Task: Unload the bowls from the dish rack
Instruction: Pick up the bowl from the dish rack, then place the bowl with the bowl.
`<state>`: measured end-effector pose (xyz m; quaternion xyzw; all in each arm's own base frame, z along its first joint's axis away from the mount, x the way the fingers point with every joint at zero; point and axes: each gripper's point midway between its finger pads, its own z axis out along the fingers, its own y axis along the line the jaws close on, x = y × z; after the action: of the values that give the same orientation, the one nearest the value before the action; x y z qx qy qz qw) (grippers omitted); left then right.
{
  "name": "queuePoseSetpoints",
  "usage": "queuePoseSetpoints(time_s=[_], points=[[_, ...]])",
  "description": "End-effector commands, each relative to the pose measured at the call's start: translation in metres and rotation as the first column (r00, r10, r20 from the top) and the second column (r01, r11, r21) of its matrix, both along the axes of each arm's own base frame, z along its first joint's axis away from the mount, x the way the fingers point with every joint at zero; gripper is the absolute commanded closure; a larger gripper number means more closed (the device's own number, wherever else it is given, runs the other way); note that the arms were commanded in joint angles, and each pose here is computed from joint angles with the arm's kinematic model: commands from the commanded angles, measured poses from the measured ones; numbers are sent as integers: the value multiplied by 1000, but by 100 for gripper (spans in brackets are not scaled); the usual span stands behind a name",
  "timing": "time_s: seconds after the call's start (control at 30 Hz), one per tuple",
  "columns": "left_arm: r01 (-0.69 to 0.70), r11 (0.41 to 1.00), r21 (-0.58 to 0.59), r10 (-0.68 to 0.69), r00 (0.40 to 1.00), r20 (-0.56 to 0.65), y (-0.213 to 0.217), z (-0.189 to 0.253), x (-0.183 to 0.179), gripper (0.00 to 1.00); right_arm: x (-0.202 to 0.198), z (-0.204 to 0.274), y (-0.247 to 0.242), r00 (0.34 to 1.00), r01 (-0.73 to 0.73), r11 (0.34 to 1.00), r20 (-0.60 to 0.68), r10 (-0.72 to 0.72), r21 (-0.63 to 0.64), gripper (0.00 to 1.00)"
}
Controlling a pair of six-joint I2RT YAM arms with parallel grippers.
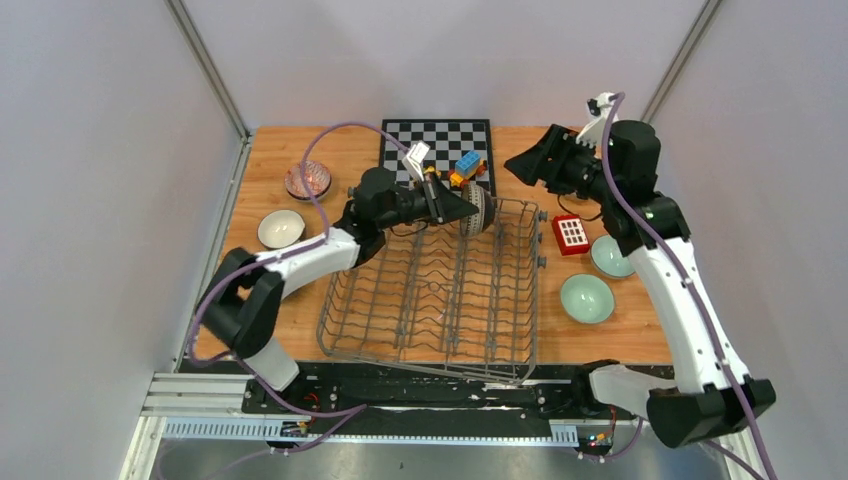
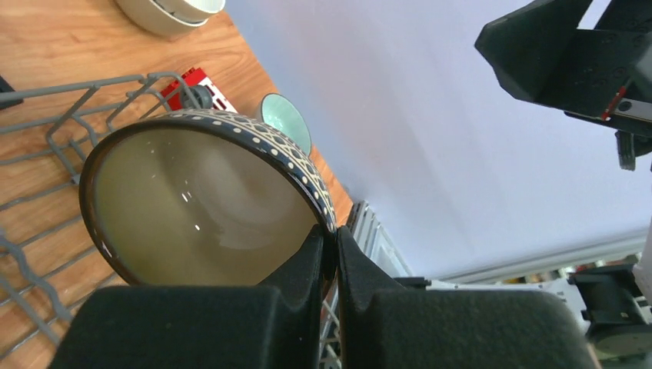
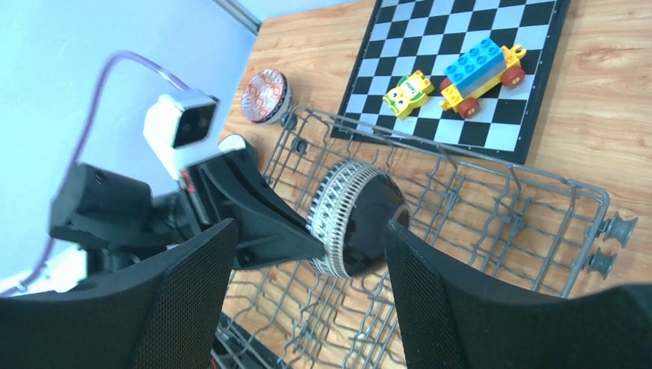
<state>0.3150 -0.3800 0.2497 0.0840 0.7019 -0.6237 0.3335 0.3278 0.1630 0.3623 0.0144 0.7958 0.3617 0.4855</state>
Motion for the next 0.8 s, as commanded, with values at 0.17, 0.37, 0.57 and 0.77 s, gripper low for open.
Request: queuePoseSetpoints(time_s=[0.17,0.37,0.57,0.77], points=[[-101,918,383,-44,935,351,79,43,-68,100,-80,11,12,983,-169,983,61,174,-71,28],[-197,791,579,-177,832,525,131,44,-113,100,-119,18,28,942,-319,935,52,330,-154,30],[-255,679,688,-386,674,630,126,26,-149,100,-141,17,45,889,-429,832,-2,458,-351,30],[-326,601,729,-560,479,676,117,12,-178,100,-151,-9,49,848,-486,699,-89,522,-524,30]])
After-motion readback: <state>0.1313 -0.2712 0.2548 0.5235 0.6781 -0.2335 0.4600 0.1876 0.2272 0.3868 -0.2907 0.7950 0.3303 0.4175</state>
